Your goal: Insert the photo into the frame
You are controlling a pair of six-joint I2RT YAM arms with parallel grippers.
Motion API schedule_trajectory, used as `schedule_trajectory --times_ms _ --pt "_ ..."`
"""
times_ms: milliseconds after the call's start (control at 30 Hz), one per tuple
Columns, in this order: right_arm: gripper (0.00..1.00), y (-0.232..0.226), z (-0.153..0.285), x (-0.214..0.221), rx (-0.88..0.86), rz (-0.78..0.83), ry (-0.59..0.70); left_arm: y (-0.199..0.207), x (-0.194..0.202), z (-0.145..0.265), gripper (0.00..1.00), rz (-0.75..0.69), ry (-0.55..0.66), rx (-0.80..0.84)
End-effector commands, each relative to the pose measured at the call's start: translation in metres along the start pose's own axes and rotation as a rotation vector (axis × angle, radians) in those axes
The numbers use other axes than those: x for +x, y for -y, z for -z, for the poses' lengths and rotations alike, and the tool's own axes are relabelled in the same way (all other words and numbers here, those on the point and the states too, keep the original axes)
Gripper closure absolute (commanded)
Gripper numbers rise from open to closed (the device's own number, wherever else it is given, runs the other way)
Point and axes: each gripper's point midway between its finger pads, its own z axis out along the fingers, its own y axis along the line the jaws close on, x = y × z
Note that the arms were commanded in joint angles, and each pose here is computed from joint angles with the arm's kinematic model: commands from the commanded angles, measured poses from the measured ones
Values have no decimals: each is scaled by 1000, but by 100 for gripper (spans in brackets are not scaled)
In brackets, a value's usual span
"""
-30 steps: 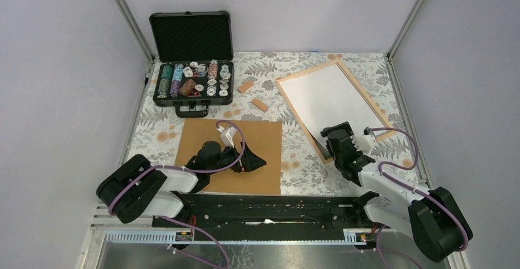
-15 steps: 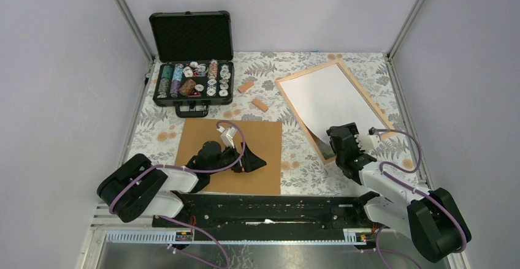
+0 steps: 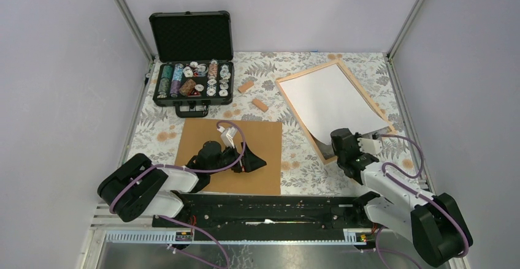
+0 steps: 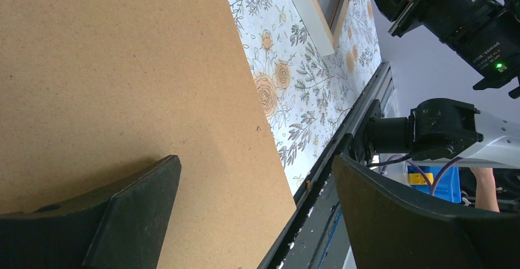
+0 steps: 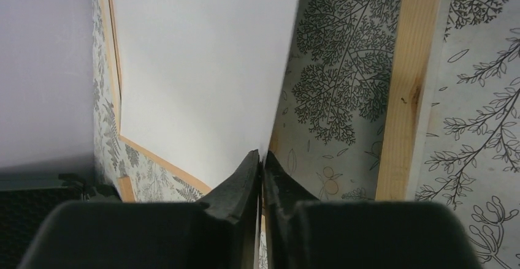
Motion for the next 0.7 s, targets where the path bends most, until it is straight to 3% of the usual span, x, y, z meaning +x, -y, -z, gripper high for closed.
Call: schedule_trajectory --times_ms 0,67,367,667 --pt "92 -20 5 -21 -36 -34 82 19 -14 -4 1 -42 35 72" --pt "100 -27 6 -28 -55 13 110 18 -14 -4 1 -40 34 70" --pt "100 -46 16 -48 -151 144 193 18 -14 -5 1 -39 33 68" --pt "100 -37 10 -30 -185 151 129 18 -14 -5 1 -38 33 66"
